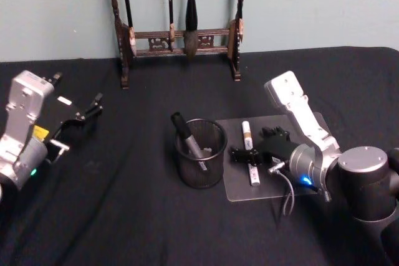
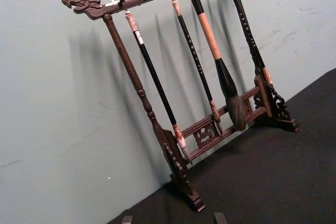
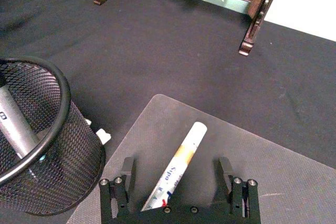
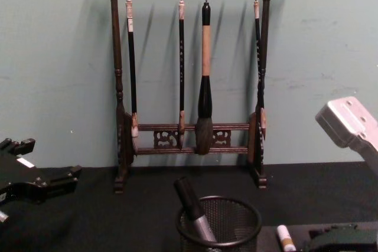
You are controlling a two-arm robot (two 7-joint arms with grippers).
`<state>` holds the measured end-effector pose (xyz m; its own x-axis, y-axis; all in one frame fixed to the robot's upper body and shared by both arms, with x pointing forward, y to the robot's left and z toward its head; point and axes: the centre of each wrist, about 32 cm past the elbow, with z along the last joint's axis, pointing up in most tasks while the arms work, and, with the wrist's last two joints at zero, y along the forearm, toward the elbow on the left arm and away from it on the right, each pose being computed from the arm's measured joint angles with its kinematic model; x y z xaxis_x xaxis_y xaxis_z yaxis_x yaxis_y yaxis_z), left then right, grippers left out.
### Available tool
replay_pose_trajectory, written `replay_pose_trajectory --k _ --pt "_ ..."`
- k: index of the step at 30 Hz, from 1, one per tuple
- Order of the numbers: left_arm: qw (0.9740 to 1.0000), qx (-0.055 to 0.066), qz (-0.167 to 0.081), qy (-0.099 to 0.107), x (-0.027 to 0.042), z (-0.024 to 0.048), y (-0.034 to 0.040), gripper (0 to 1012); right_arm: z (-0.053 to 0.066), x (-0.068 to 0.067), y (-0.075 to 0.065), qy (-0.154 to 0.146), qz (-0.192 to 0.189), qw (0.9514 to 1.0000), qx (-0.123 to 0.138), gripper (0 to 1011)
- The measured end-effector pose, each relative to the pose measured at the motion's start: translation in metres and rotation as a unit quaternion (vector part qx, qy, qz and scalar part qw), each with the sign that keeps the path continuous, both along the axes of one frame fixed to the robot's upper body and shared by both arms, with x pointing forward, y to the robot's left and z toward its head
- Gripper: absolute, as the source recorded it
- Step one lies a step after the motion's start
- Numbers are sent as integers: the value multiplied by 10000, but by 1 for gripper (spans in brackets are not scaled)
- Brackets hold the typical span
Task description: Pick up the water-based marker from the table and place it into the pen holder.
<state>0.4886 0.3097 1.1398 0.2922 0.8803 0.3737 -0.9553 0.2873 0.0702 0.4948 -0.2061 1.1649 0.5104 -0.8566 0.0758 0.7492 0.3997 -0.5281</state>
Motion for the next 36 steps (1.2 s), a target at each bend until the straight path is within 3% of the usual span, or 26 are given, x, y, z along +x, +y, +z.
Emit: replay_pose_trajectory --k 36 --pt "10000 0 0 0 0 0 0 1001 -46 -12 -1 31 87 10000 13 1000"
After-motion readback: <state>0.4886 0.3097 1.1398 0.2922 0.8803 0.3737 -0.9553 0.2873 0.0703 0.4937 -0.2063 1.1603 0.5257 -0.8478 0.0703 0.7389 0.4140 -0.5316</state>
